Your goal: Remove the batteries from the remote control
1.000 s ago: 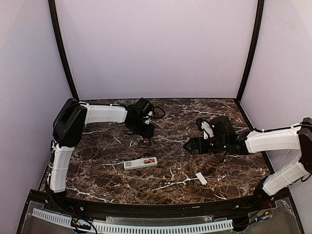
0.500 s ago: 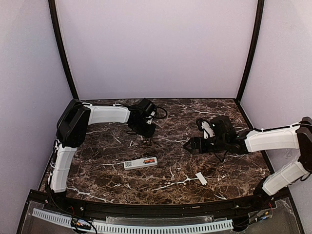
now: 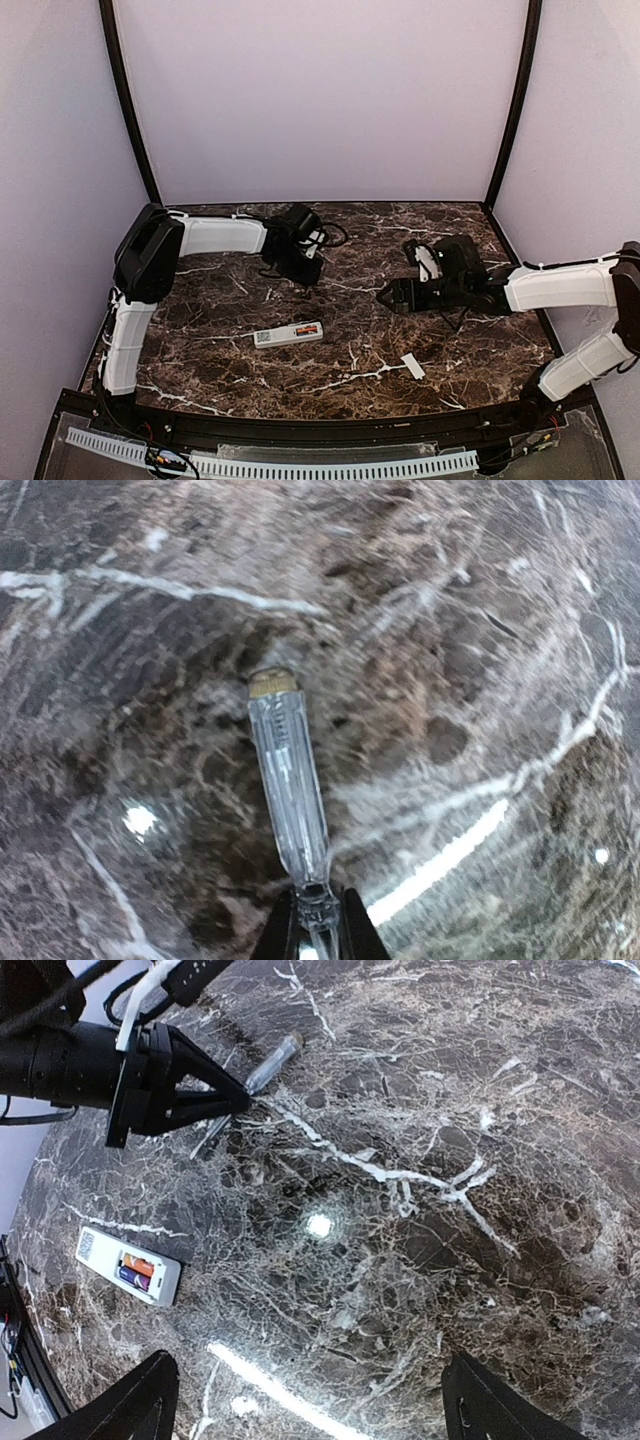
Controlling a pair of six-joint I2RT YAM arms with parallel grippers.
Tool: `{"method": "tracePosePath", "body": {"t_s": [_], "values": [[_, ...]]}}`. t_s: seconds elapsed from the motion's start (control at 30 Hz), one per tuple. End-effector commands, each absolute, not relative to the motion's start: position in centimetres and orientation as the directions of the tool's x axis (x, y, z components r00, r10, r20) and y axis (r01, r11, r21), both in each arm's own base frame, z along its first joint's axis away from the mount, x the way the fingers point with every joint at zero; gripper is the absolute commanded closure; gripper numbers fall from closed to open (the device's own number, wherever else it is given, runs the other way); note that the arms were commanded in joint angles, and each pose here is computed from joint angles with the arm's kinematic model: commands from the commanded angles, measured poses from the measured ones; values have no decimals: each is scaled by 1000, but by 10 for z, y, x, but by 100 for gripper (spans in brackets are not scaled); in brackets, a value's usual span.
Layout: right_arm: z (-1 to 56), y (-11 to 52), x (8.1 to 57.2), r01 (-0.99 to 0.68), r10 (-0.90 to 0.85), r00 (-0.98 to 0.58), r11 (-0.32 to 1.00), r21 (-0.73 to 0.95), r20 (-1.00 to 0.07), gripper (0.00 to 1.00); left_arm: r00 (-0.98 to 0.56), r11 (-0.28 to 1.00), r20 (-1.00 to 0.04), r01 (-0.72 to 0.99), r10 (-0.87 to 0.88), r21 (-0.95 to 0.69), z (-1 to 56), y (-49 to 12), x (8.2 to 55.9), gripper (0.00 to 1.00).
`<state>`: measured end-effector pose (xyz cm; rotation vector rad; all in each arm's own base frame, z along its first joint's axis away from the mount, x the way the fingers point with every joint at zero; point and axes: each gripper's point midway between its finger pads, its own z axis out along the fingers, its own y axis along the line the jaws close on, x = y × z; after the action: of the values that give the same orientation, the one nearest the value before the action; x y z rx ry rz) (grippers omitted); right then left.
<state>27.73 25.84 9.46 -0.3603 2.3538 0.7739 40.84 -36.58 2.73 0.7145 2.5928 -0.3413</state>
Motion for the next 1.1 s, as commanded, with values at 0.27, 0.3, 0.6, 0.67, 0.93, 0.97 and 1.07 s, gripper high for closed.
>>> {"method": "tracePosePath", "body": {"t_s": [0.27,0.3,0.6,0.67,0.93,0.97,1.07], "values": [[186,269,240,-524,62,-735,580,624,-675,7,-660,594,-601,724,451,-351,171,-387,326,100],[191,268,235,-519,69,-743,569,638,-666,6,-649,576,-615,735,447,-358,184,-387,320,100],[246,256,201,-544,91,-750,479,689,-655,3,-564,447,-690,814,453,-372,252,-377,279,100],[252,255,197,-545,86,-755,468,696,-649,2,-513,409,-727,847,456,-341,258,-377,272,100],[265,268,188,-539,1,-803,428,726,-597,2,-378,272,-803,921,460,-278,254,-380,247,100],[267,270,187,-539,-14,-809,416,733,-587,2,-375,260,-802,924,466,-281,254,-379,244,100],[271,277,181,-536,-57,-827,376,755,-559,1,-363,233,-803,930,473,-283,255,-378,235,100]]}}
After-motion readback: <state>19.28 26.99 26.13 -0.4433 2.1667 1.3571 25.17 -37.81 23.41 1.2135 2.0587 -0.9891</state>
